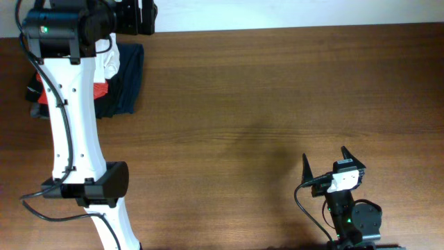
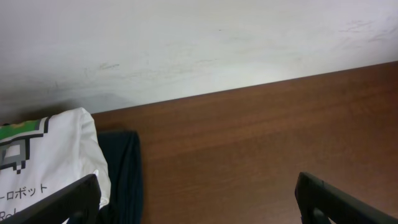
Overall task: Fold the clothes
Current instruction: 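Release the shirt on the stack and lift the left gripper away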
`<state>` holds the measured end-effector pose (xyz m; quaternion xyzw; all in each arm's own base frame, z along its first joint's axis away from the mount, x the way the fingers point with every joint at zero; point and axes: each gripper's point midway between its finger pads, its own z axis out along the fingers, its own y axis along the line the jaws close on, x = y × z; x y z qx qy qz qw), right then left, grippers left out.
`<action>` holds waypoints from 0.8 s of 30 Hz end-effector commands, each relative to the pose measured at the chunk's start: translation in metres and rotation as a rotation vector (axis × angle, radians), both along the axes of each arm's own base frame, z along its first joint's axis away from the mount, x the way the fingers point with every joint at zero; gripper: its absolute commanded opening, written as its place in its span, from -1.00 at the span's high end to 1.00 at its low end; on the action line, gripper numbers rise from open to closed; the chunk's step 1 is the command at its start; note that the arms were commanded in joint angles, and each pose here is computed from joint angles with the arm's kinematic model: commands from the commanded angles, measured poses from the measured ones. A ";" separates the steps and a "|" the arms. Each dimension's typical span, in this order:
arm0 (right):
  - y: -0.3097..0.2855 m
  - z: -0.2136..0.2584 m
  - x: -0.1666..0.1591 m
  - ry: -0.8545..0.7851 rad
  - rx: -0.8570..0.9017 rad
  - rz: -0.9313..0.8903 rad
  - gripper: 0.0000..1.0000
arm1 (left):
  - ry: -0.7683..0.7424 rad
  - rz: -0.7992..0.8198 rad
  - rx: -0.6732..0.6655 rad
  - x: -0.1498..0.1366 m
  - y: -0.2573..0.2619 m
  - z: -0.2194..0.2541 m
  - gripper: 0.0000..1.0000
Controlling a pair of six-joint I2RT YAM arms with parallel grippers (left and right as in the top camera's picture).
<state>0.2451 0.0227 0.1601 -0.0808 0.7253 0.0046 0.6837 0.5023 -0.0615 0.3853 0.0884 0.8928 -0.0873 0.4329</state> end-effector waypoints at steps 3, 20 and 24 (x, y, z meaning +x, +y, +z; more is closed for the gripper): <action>-0.004 -0.002 0.000 0.004 -0.006 -0.018 -0.96 | -0.013 0.004 -0.001 -0.002 0.001 0.006 -0.99; -0.004 -0.002 0.000 0.004 -0.006 -0.018 -0.96 | -0.128 0.030 0.015 -0.107 0.013 0.089 -0.99; -0.004 -0.002 0.000 0.004 -0.006 -0.018 -0.97 | -0.303 0.031 0.002 -0.235 0.020 0.151 -0.99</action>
